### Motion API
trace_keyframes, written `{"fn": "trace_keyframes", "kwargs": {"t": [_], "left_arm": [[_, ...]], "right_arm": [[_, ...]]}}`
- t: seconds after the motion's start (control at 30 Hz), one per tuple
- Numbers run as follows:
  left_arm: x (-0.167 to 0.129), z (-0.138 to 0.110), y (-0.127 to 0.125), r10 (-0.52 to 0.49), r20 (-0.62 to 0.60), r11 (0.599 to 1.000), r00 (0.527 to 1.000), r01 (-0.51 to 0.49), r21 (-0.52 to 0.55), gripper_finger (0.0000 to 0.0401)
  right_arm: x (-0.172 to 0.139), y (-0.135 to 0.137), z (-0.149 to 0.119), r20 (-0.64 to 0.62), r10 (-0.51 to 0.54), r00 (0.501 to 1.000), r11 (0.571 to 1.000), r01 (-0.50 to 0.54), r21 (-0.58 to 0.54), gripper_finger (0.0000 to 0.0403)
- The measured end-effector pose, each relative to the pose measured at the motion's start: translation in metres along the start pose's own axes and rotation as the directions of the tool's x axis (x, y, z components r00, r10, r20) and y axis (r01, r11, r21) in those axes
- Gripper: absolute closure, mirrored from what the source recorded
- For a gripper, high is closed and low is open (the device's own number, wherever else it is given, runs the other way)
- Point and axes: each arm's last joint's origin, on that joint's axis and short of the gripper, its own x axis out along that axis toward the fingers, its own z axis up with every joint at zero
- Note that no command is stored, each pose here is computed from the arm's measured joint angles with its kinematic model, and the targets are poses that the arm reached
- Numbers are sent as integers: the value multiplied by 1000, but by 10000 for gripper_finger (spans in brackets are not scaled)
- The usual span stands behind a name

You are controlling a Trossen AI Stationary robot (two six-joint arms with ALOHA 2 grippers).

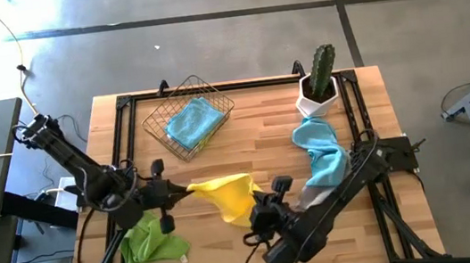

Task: Fold microfiber towels
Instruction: Fold the yellow microfiber towel

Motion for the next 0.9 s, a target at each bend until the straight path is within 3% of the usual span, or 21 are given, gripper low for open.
{"fn": "trace_keyframes", "kwargs": {"t": [0.2, 0.43, 0.57, 0.73, 0.9], "left_arm": [[-6, -5, 3, -92, -80, 996, 993, 91, -10, 400], [5, -9, 1, -60, -119, 998, 991, 61, 1, 401], [13, -9, 2, -37, -130, 999, 991, 37, 0, 401], [24, -10, 4, -24, -160, 1000, 987, 26, 8, 401], [42, -9, 11, 37, -168, 991, 985, -15, 131, 401]], "right_arm": [[10, 16, -6, -37, 3, 999, 993, -7, -121, 402], [5, 8, -3, -15, -1, 1000, 981, -2, -196, 402], [21, 9, -33, -71, -67, 995, 971, 48, -235, 402], [32, -15, -87, -119, -151, 981, 988, 148, -36, 402], [30, -44, -120, -38, -138, 990, 975, 143, 172, 403]]}}
